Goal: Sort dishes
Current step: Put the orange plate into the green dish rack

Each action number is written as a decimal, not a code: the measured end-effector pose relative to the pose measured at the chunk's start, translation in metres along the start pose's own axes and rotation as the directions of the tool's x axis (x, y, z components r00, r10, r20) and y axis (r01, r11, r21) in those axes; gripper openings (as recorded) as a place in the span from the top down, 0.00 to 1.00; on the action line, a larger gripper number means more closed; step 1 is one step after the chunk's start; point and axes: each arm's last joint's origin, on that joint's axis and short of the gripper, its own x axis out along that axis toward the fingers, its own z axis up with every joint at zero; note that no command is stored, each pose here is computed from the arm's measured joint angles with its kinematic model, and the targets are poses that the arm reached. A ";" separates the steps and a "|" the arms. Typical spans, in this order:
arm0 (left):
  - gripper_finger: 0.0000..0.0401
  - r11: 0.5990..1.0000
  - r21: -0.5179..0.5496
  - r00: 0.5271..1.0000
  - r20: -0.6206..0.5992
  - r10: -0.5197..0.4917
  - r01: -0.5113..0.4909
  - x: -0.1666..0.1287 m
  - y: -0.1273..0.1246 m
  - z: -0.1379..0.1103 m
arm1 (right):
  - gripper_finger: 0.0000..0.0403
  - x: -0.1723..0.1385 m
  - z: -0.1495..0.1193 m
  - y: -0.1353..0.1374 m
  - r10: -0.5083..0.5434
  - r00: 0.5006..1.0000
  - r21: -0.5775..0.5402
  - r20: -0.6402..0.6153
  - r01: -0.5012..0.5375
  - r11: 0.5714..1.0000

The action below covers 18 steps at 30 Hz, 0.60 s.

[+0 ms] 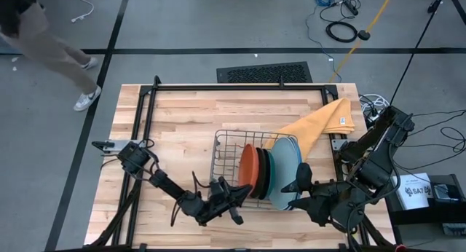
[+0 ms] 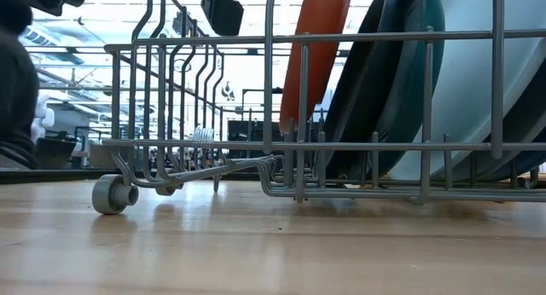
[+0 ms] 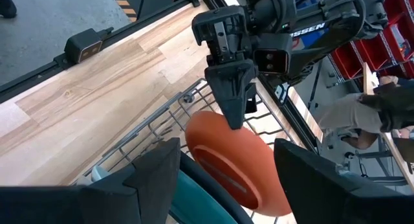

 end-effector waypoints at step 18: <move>1.00 0.998 -0.069 1.000 -0.025 0.003 -0.005 0.002 0.015 -0.012 | 0.39 0.000 0.001 0.000 -0.003 1.000 0.009 0.011 0.003 1.000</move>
